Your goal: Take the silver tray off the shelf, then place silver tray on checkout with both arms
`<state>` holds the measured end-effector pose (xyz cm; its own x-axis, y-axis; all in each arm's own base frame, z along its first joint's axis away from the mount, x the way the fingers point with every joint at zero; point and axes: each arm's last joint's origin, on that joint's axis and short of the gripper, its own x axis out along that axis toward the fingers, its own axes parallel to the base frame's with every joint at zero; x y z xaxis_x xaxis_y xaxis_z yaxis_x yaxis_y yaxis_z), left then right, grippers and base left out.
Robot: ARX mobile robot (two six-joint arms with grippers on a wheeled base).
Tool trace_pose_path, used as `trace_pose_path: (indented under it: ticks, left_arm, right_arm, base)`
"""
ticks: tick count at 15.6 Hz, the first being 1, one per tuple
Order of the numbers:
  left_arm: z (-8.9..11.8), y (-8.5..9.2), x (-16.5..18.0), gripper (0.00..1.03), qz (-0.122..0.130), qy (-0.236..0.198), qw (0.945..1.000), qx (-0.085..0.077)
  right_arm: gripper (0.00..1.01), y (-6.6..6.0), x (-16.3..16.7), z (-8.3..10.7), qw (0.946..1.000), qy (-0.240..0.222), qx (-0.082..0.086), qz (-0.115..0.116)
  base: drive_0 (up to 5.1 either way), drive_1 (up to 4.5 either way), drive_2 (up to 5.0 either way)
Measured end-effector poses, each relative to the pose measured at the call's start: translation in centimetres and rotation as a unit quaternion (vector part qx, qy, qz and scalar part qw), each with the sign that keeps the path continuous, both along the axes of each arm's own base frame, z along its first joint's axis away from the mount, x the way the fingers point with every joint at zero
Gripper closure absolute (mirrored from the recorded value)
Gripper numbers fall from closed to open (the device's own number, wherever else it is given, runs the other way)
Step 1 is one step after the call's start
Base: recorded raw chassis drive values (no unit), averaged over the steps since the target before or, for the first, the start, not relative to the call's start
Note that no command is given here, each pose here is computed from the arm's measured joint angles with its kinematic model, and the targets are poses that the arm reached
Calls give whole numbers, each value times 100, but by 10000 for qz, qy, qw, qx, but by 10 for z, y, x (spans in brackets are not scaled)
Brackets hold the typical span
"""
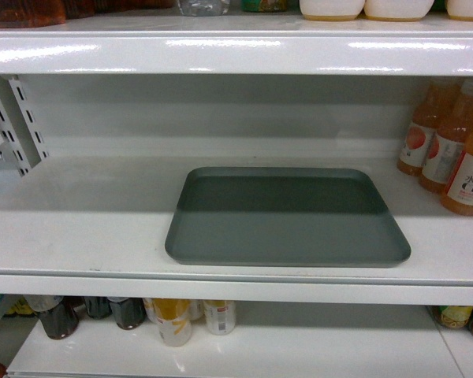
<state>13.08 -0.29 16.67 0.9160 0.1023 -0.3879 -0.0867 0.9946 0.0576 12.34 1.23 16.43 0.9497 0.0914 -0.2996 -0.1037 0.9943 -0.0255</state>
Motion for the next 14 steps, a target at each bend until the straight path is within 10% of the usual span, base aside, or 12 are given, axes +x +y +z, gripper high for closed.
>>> trace_pose_path:
  ticks: [5, 11, 14]
  left_arm:
    - [-24, -19, 81, 5, -783, 910, 9917, -466]
    - [-73, -64, 161, 5, -1015, 1736, 9790, -349]
    - [-99, -93, 234, 5, -902, 1946, 9760, -366]
  right_arm:
    - [3, 10, 66, -20, 9970, 707, 62, 298]
    - [3, 14, 151, -54, 9889, 1449, 272, 170]
    - [3, 16, 248, -80, 9824, 1799, 481, -128]
  base:
    - [0, 0, 0]
    - [0, 0, 0]
    - [0, 0, 0]
